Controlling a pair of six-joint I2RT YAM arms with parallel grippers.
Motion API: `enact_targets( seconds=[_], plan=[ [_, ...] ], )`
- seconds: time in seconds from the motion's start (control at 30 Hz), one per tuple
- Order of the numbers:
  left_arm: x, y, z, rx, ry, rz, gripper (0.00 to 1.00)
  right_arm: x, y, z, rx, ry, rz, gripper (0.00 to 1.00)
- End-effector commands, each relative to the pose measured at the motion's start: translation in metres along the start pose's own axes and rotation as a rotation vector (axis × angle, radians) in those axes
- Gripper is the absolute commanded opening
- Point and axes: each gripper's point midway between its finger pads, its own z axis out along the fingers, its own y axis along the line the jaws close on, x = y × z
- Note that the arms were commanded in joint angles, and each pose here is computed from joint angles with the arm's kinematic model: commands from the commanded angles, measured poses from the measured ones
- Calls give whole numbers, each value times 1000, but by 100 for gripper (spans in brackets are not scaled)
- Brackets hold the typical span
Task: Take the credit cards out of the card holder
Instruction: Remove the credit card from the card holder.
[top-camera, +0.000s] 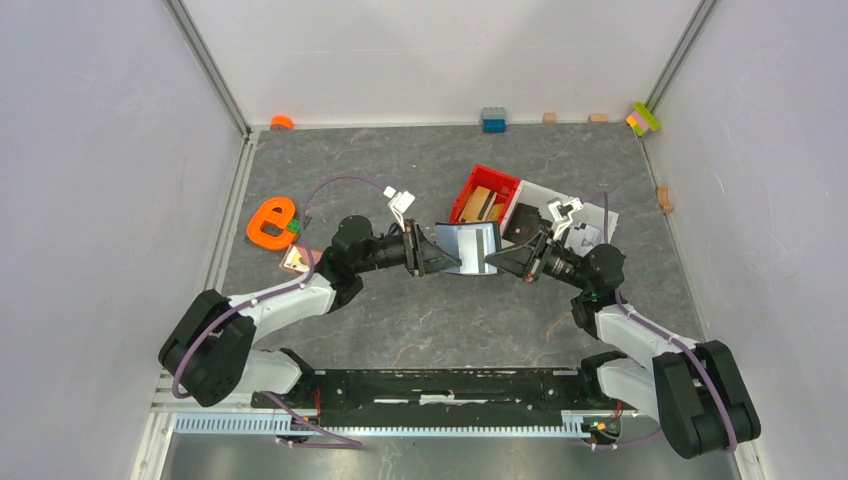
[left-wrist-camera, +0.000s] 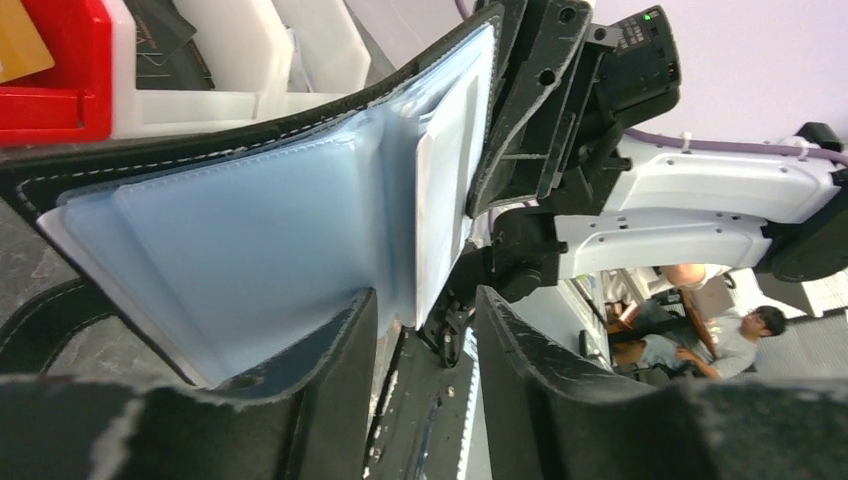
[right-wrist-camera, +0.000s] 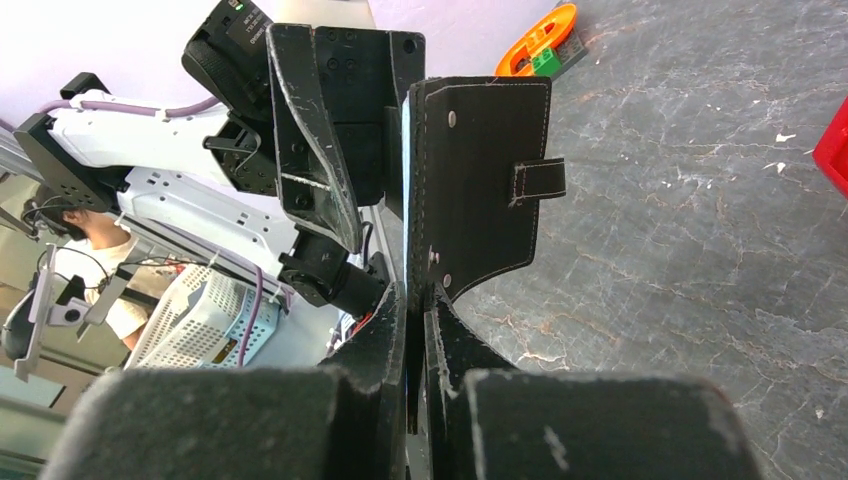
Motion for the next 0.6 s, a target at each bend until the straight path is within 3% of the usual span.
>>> enact_targets(
  seconds=[0.0,0.1,0.37,0.57],
  plan=[
    [-15,-25,2,115,-33,43,42,-8,16,0,-71,-22,-46,7],
    [-15,-30,3,144,-32,40,33,-7,16,1,-72,-19,-38,7],
    [-15,-35,3,184,-24,33,30,-1,16,5,-82,5,-22,7],
    [-17,-34,0,161,-46,54,2,-2,17,5,-82,0,-30,7]
  ],
)
